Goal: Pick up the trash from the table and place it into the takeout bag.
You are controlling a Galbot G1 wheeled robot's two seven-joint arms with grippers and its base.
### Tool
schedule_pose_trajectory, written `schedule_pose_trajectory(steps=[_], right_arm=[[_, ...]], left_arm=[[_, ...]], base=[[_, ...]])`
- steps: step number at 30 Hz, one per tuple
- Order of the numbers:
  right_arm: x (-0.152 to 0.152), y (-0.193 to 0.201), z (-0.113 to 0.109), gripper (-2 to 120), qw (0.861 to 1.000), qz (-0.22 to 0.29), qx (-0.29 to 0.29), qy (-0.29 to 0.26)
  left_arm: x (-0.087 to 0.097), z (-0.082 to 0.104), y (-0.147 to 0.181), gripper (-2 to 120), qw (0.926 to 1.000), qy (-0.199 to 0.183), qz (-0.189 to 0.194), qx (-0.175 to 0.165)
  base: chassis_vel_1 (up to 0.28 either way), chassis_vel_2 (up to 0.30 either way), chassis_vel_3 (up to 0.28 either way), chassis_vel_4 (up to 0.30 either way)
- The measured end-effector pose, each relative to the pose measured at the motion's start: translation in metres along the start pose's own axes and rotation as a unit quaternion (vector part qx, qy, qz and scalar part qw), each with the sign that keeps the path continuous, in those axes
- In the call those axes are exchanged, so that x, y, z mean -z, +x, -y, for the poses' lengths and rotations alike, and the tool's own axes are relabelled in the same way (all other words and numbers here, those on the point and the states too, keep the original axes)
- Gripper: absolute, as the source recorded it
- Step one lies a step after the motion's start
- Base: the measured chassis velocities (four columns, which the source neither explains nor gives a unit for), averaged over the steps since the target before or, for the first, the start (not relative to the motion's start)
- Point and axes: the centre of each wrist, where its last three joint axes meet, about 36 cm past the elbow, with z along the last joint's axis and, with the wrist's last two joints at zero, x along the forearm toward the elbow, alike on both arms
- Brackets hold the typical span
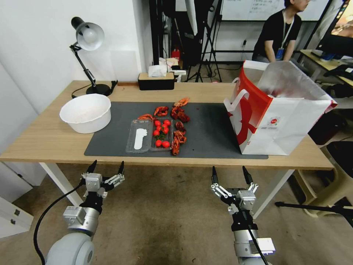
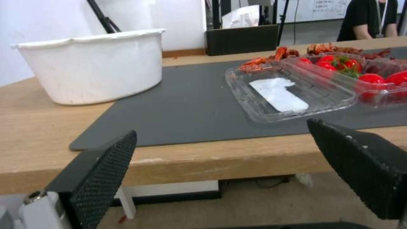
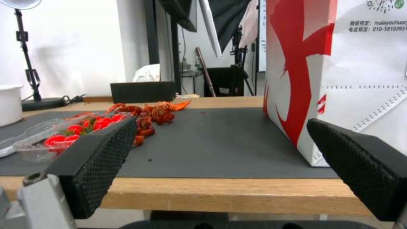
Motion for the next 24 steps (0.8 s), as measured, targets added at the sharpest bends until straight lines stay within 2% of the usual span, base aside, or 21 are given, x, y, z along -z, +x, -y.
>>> schedule_pose_trajectory(steps=[24], right_arm=[[-0.0006,0.0000,0.0001,100,1.000,0.000,0.000,0.001]], left_arm=[[0.0003,0.0002,-0.0015,100,1.0000,0.000,0.000,-0.002]], base=[[0.000,0.000,0.000,0.000]])
